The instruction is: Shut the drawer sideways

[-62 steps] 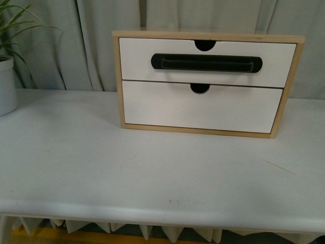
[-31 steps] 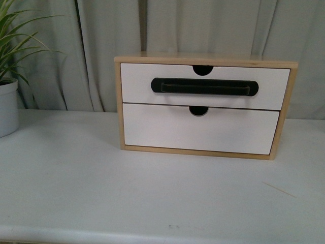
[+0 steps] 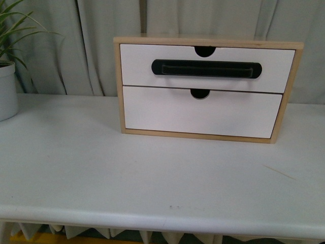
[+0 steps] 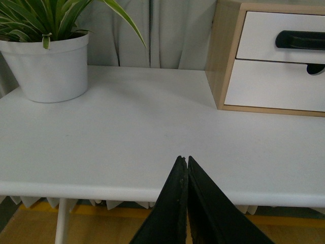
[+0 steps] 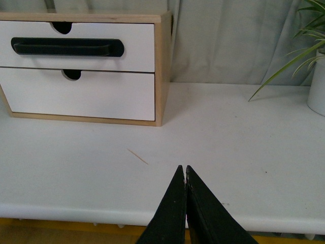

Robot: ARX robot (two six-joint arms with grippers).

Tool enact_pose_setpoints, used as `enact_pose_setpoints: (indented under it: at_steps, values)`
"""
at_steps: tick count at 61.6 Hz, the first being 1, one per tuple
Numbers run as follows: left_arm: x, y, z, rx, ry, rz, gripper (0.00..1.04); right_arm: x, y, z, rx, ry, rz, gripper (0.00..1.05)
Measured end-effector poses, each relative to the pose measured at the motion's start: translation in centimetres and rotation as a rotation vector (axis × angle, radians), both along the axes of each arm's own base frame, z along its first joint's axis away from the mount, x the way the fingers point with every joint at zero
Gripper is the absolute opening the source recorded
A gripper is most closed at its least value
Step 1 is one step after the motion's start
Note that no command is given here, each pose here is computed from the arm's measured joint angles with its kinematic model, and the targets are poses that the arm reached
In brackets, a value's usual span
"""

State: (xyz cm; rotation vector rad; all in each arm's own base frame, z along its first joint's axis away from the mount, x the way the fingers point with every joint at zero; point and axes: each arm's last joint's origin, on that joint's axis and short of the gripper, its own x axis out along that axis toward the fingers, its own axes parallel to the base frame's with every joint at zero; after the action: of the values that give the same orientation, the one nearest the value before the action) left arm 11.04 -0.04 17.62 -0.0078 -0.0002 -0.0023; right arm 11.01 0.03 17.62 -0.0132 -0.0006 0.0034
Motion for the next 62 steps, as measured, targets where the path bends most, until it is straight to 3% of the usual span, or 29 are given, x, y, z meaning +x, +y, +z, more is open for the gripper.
enact_pose_setpoints:
  at_steps: [30, 54, 62]
  values:
    - [-1.3, 0.0, -1.0, 0.0, -0.005, 0.001, 0.04, -1.2, 0.0, -1.1, 0.0, -0.003, 0.001, 0.02]
    - [-1.3, 0.0, -1.0, 0.0, -0.005, 0.001, 0.8, -1.2, 0.0, -1.1, 0.001, -0.003, 0.001, 0.76]
    - [-1.3, 0.0, -1.0, 0.002, -0.005, 0.001, 1.01, -1.2, 0.0, -1.1, 0.002, -0.003, 0.001, 0.98]
